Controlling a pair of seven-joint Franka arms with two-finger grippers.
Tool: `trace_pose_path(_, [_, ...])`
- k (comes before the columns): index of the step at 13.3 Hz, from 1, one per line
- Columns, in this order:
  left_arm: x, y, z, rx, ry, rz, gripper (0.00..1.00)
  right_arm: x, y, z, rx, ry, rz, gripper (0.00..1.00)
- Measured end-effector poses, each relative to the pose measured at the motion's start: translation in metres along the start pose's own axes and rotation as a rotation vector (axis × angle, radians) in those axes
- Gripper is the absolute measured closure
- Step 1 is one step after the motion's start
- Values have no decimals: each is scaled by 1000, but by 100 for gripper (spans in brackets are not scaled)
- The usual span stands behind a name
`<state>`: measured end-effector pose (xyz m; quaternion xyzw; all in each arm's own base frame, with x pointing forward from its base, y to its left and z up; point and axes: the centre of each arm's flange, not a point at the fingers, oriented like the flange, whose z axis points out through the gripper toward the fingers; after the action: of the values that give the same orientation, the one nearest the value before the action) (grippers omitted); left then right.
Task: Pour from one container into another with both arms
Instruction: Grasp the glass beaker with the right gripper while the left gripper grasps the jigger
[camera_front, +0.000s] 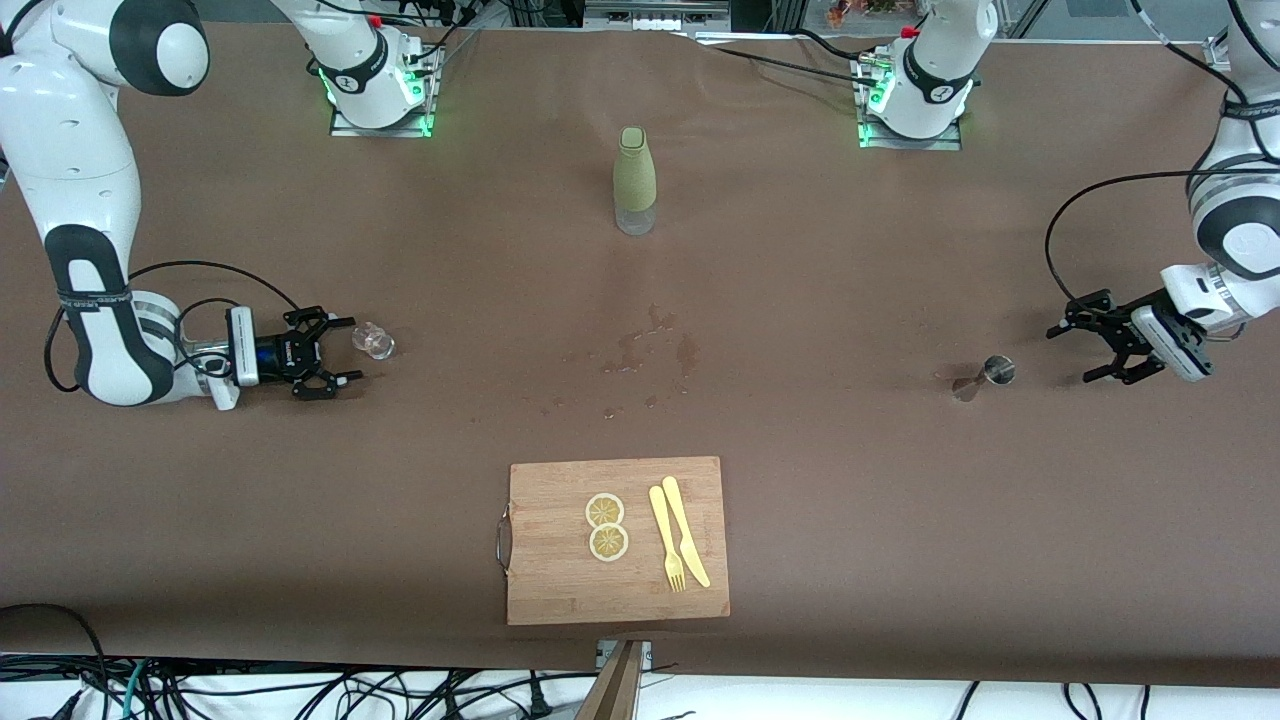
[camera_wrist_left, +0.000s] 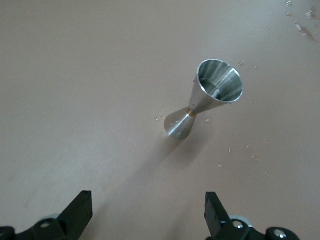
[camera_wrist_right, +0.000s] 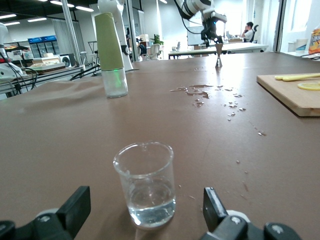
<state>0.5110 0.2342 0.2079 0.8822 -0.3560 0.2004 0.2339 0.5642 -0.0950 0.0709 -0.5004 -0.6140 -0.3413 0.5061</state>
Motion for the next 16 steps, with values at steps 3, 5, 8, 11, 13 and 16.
trace_pose_path(3, [-20, 3, 41, -69, 206, 194, 0, -7, -5, 9, 20, 38, -15, 0])
trace_pose_path(5, [-26, 6, 60, -102, 301, 294, 0, -7, -2, 14, 17, 51, -18, 0])
trace_pose_path(8, [-35, 3, 66, -128, 385, 415, 0, -6, 4, 28, 13, 77, -22, 0])
trace_pose_path(11, [-47, -1, 71, -95, 470, 535, 1, -7, 6, 38, 26, 87, -22, 4])
trace_pose_path(13, [-46, -4, 79, -111, 511, 543, 1, -7, 6, 39, 28, 89, -22, 30])
trace_pose_path(16, [-43, -9, 93, -153, 548, 550, 1, -8, 6, 40, 30, 94, -20, 59])
